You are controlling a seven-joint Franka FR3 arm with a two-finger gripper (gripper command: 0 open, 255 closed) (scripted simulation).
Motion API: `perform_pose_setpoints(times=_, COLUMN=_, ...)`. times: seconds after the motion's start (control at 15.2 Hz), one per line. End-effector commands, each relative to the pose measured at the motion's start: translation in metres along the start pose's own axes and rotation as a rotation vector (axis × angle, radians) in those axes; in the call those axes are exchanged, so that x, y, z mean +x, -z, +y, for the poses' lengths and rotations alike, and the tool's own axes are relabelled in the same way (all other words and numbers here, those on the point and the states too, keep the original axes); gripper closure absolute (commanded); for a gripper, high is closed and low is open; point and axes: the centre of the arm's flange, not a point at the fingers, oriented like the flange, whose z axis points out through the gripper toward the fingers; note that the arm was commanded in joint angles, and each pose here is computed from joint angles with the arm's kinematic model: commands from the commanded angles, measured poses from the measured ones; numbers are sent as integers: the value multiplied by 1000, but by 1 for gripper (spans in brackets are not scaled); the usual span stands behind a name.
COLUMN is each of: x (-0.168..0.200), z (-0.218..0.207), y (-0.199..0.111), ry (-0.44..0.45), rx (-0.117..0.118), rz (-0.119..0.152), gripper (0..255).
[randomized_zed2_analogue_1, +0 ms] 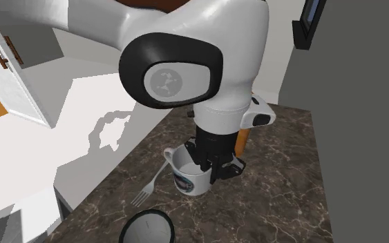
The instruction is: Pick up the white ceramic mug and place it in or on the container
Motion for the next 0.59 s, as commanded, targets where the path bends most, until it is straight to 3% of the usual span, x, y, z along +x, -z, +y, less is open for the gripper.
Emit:
perform_pose_setpoints(times=0.0, x=1, z=-1, y=11, ry=0, rx=0, rz=0, gripper=255)
perform_pose_setpoints(times=0.53, x=2, z=-3, y=53, ry=0, rx=0, rz=0, gripper=255)
